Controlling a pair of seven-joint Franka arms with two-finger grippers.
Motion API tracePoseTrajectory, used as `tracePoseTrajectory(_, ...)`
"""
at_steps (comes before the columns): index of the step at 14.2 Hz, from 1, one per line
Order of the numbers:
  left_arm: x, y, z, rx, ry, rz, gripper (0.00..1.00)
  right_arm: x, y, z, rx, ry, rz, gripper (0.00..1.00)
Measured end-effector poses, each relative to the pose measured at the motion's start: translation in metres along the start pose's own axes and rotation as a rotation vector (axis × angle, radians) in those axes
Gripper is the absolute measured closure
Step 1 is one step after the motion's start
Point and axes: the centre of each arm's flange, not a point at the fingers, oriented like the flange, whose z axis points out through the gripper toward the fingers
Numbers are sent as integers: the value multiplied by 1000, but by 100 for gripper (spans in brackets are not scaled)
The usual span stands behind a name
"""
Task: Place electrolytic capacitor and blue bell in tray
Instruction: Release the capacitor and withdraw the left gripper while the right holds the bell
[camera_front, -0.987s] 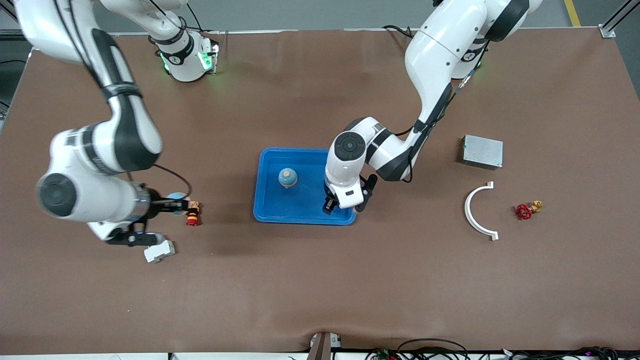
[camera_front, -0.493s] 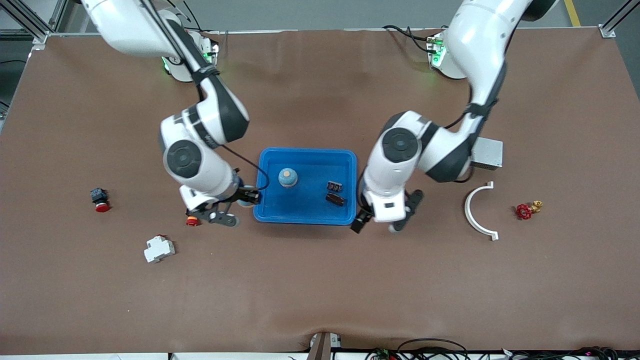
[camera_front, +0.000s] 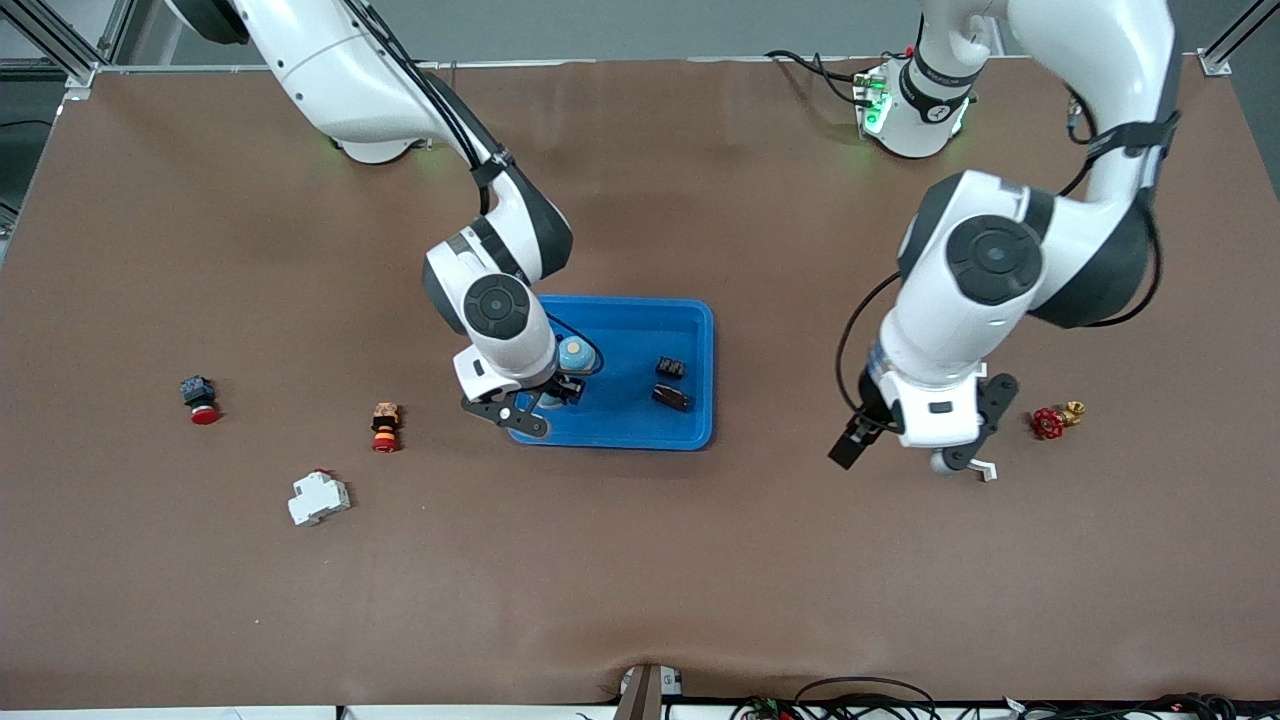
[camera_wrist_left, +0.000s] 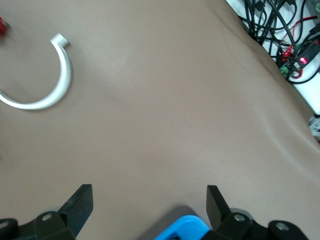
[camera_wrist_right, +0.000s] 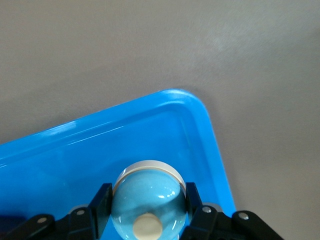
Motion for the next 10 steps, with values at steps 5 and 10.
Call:
tracePoseTrajectory(5, 33, -21, -8, 22, 1, 77, 0, 1, -14, 17, 12, 9, 41, 36)
tracePoseTrajectory(10, 94, -58, -33, 5, 35, 163, 0, -9, -33, 50, 33, 16, 71, 36)
